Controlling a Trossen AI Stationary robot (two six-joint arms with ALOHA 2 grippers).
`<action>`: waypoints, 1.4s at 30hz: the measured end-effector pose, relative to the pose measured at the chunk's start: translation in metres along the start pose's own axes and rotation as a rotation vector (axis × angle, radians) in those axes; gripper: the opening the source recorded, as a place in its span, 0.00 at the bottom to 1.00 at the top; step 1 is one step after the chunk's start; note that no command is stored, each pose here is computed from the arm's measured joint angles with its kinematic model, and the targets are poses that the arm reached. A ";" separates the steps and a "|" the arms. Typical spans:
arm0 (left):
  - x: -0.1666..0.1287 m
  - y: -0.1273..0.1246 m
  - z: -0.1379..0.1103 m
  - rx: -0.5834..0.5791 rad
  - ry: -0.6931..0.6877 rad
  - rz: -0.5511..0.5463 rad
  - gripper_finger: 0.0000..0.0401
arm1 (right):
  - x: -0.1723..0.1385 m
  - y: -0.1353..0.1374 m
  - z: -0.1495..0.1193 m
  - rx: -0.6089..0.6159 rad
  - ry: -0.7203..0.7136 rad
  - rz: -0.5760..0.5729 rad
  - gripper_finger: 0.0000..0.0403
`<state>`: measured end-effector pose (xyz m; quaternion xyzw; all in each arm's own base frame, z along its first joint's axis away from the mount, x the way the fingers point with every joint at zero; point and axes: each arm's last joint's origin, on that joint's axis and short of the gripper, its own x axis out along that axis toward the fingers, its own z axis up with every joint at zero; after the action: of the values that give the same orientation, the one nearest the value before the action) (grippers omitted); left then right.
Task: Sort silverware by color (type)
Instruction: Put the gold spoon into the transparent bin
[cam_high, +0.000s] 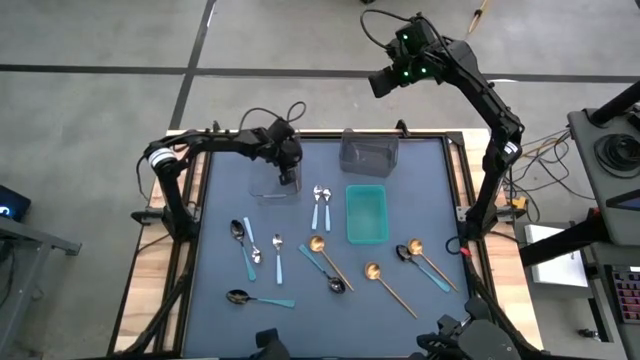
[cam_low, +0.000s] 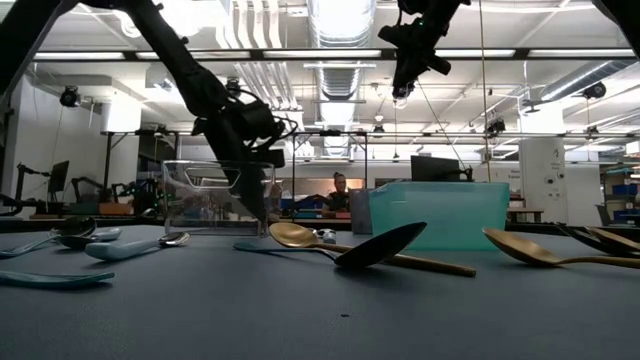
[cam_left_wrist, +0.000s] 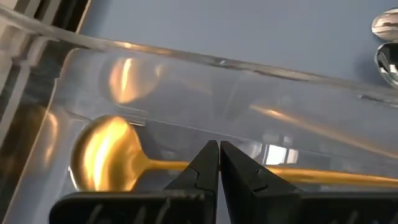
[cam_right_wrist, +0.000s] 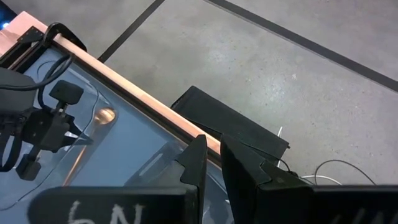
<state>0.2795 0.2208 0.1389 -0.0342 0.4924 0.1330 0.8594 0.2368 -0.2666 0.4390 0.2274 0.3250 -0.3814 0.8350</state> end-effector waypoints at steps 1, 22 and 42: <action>0.000 0.000 0.000 -0.007 0.002 0.001 0.00 | 0.000 0.000 0.000 0.000 0.000 0.000 0.10; -0.064 0.002 0.000 -0.428 0.034 0.134 0.00 | 0.000 0.000 0.000 0.000 0.000 0.000 0.10; -0.058 0.003 -0.010 -1.080 0.085 0.142 0.04 | 0.000 0.000 0.000 -0.067 0.000 0.001 0.10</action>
<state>0.2428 0.2100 0.1840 -0.4428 0.3894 0.4235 0.6877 0.2368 -0.2666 0.4390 0.1992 0.3375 -0.3700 0.8423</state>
